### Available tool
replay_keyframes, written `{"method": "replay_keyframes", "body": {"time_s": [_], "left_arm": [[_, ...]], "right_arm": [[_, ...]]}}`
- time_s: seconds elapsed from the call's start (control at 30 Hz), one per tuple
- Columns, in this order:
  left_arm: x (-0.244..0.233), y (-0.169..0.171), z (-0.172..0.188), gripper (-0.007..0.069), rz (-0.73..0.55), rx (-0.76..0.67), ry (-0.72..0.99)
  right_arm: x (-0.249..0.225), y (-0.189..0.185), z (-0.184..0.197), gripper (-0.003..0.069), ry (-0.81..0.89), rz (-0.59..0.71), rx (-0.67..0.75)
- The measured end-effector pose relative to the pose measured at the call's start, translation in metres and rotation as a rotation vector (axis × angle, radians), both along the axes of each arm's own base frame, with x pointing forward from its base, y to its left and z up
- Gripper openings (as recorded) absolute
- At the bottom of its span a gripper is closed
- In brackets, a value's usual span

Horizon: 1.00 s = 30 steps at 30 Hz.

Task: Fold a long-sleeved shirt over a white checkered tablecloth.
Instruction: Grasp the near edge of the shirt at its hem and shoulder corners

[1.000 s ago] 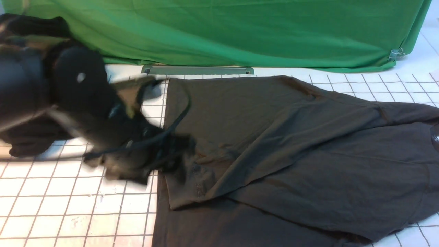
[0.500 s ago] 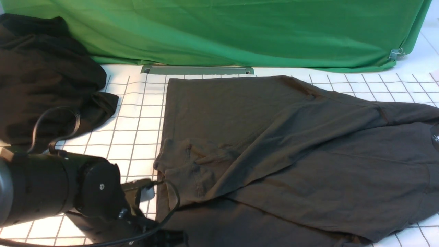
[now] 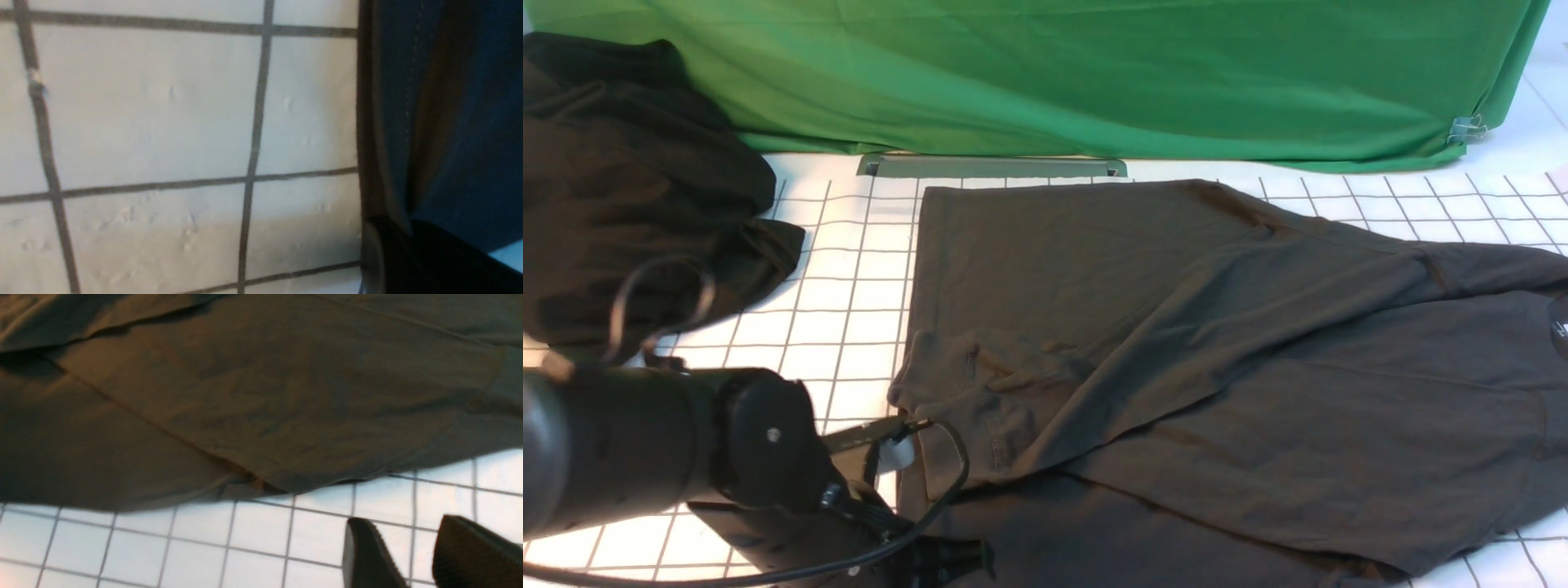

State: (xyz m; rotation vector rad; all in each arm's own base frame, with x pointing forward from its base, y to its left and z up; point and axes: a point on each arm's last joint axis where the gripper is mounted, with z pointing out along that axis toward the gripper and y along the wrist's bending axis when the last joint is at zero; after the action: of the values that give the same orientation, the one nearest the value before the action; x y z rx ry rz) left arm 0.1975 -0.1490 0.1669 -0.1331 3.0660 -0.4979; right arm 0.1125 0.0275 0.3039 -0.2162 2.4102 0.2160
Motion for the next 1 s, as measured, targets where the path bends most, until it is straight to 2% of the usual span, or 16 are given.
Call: {"method": "replay_keyframes", "body": {"time_s": [0.13, 0.27, 0.3, 0.37, 0.4, 0.6, 0.7, 0.87, 1.0], "left_arm": [[-0.003, 0.01, 0.015, 0.0004, -0.015, -0.001, -0.023], [-0.001, 0.025, 0.024, 0.0004, -0.028, 0.014, -0.044], [-0.001, 0.026, 0.023, 0.0004, -0.031, 0.016, -0.046], [0.002, 0.03, 0.023, 0.0004, -0.042, 0.019, -0.055], [0.002, 0.03, 0.023, 0.0004, -0.043, 0.019, -0.056], [0.002, 0.03, 0.023, 0.0004, -0.1, 0.027, -0.07], [0.001, 0.031, 0.023, 0.0004, -0.109, 0.03, -0.069], [0.001, 0.031, 0.023, 0.0004, -0.109, 0.03, -0.069], [0.001, 0.031, 0.023, 0.0004, -0.11, 0.03, -0.069]], "right_arm": [[0.004, 0.012, -0.006, 0.0323, 0.056, 0.112, -0.02], [0.02, 0.041, -0.024, 0.0501, 0.14, 0.333, -0.098], [0.021, 0.041, -0.025, 0.0506, 0.148, 0.334, -0.1], [0.035, 0.063, -0.044, 0.0546, 0.198, 0.447, -0.185], [0.035, 0.064, -0.044, 0.0547, 0.193, 0.454, -0.191], [0.057, 0.094, -0.101, 0.0558, 0.359, 0.582, -0.553], [0.067, 0.102, -0.122, 0.0558, 0.392, 0.602, -0.649], [0.085, 0.109, -0.139, 0.0558, 0.378, 0.574, -0.741], [0.092, 0.113, -0.146, 0.0536, 0.369, 0.571, -0.754]]}}
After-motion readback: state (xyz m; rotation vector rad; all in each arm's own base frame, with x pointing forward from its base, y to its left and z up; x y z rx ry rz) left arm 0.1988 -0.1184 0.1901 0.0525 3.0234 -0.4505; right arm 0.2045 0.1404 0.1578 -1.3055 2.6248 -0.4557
